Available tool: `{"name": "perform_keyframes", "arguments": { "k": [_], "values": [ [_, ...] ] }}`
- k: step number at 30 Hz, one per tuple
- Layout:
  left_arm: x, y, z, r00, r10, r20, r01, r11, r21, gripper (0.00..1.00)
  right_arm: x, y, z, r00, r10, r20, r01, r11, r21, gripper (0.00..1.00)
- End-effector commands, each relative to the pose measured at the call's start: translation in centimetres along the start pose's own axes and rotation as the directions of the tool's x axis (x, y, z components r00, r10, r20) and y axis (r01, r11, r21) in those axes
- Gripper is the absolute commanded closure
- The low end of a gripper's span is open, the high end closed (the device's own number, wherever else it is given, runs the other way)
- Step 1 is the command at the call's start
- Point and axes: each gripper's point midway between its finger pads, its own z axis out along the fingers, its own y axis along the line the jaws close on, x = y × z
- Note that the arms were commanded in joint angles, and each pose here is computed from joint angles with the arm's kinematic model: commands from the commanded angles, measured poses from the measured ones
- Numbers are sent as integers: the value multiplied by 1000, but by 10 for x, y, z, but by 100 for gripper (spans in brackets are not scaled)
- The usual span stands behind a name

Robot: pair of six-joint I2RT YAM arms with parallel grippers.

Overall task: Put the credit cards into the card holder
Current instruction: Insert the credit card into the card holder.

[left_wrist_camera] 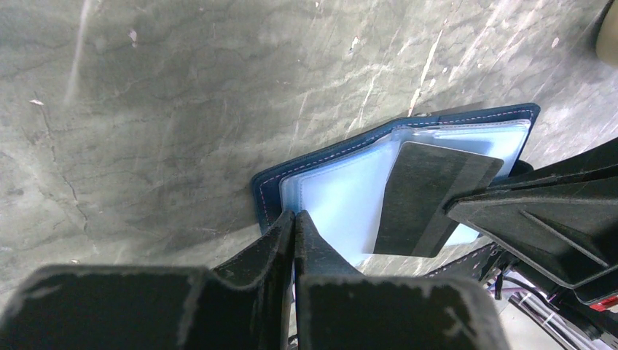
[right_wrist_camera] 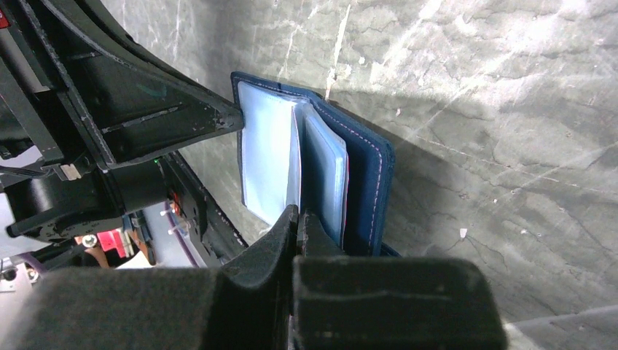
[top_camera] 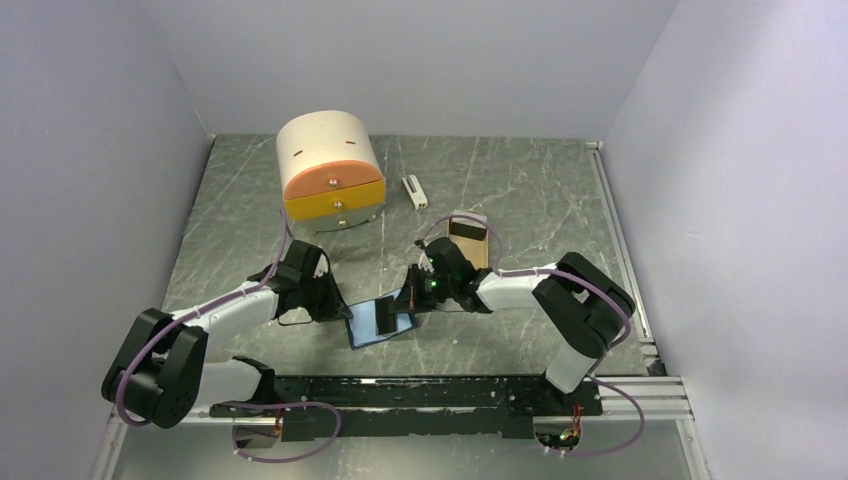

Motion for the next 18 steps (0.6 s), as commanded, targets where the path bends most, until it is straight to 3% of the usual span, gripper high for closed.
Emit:
{"name": "perform_keyframes", "arguments": {
  "k": [1,9,18],
  "values": [
    [3,12,4,1000,20,4,-20,999,-42,91,7,-11,4,999,-10,-47,12,1000,25,100],
    [2,11,4,1000,20,4,-20,999,-47,91,14,-18,12,992,-32,-119,37,998,45,100],
    [0,8,3,1000,17,9,-17,999,-35,91,9,-25,14,988,-88,-125,104,987,121,92]
  ]
}}
